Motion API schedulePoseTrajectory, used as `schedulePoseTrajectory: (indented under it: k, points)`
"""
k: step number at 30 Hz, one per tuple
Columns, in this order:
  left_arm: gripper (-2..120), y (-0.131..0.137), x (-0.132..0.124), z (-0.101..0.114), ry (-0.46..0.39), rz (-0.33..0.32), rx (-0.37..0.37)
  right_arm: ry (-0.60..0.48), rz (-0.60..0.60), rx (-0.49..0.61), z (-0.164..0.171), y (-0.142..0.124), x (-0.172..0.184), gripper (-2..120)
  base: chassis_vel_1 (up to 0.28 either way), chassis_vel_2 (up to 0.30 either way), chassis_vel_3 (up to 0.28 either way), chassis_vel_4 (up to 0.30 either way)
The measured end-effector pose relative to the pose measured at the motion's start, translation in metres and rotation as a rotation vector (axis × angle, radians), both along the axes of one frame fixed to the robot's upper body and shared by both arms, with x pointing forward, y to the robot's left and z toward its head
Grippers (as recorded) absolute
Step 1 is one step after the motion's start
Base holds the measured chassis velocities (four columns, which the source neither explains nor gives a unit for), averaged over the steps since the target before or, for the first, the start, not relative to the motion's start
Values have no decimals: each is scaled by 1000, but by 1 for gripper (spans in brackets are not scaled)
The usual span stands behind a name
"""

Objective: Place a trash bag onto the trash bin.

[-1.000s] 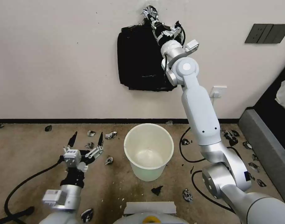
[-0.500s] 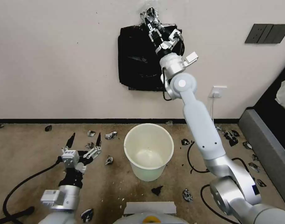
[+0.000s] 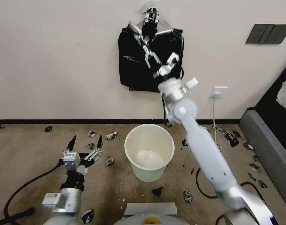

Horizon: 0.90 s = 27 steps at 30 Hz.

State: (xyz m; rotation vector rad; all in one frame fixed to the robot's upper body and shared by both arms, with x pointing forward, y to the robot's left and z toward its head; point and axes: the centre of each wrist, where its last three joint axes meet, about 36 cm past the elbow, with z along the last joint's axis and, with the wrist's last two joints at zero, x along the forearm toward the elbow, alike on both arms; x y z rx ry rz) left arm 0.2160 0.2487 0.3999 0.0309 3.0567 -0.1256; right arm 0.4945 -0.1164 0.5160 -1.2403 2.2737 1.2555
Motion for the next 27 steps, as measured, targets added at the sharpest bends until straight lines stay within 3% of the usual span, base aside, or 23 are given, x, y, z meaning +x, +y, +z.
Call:
schedulePoseTrajectory:
  k: [6, 27]
  points:
    - [100, -4, 0, 4, -11, -5, -8, 32, 17, -54, -24, -2, -32, 0, 0, 0, 0, 0]
    - [100, -16, -4, 19, -56, -27, -39, 18, 35, -215, -48, -18, -97, 0, 0, 0, 0, 0]
